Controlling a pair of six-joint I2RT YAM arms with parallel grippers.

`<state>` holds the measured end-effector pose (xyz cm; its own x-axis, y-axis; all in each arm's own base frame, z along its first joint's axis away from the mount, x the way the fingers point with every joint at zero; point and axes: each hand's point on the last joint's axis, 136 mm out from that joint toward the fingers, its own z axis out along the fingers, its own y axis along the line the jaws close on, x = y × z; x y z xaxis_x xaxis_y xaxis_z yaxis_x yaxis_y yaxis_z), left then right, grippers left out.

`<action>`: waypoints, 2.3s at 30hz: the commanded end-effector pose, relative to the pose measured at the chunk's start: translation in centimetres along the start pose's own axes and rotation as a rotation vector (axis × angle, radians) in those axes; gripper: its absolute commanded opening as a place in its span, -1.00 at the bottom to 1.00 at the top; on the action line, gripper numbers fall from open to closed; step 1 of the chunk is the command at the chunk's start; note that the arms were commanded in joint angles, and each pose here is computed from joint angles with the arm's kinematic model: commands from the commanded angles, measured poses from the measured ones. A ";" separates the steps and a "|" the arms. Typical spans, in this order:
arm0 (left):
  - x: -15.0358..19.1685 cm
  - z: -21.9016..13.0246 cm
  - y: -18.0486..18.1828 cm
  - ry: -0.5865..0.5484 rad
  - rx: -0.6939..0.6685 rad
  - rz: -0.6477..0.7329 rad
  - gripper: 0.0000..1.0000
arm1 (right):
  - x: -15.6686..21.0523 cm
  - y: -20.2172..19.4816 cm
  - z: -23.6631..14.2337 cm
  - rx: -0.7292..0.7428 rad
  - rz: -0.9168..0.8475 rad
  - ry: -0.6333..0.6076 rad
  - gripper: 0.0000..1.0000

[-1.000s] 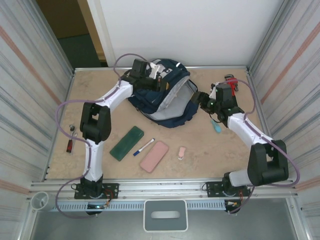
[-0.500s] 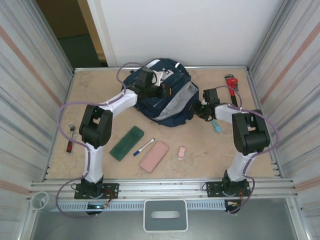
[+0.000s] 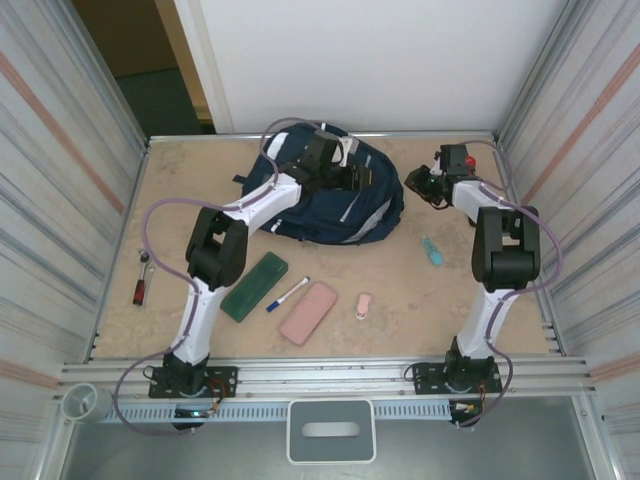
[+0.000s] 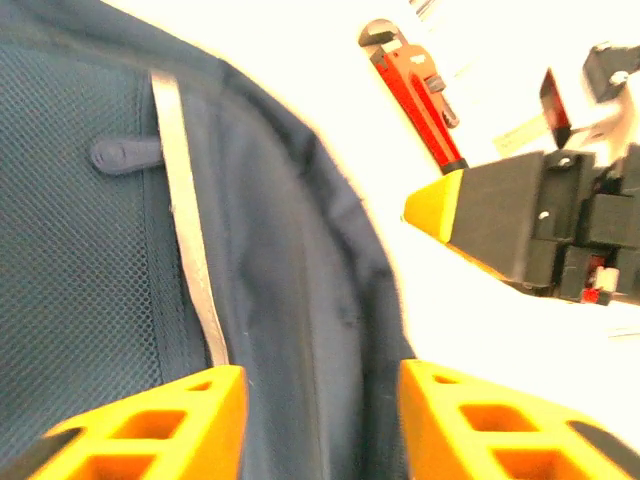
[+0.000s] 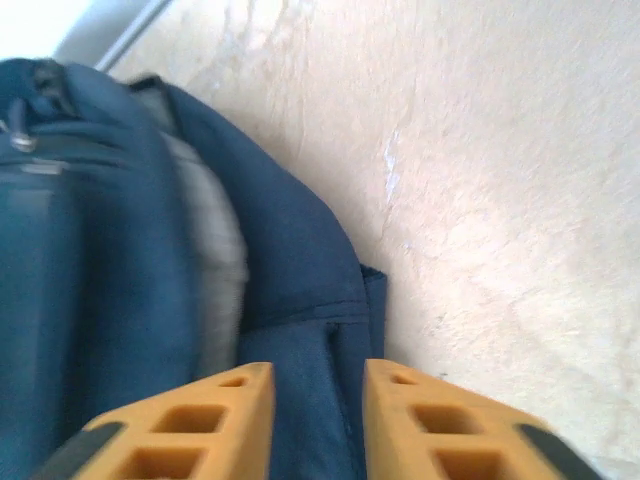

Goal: Pack the student bag

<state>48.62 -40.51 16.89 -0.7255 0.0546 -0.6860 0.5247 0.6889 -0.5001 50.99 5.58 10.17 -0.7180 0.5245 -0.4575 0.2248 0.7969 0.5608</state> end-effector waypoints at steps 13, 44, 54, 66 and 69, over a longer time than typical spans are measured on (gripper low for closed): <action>6.8 -18.4 8.9 -0.013 -0.387 0.898 0.52 | 15.8 5.9 -5.7 0.004 -0.266 0.130 0.19; 15.8 -8.2 13.0 0.437 -0.165 1.387 -0.43 | 10.3 2.4 -2.7 0.117 -0.313 0.119 -0.15; 12.9 -11.4 6.9 0.256 -0.038 1.132 -1.00 | 15.8 8.6 -10.4 -0.124 -0.566 -0.034 0.14; 10.2 -13.4 3.9 0.186 0.036 0.942 -1.00 | 23.0 13.2 -10.5 -0.300 -0.983 -0.203 0.16; 9.9 -13.7 3.6 0.190 0.035 0.925 -1.00 | 23.9 13.3 -9.5 -0.330 -1.017 -0.228 0.14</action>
<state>37.42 -26.08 10.43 -0.1049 0.7686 -0.6311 0.9384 0.2865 0.1930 29.31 25.45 12.37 -0.4570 -0.2387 -0.8568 -0.5992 0.7946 0.0983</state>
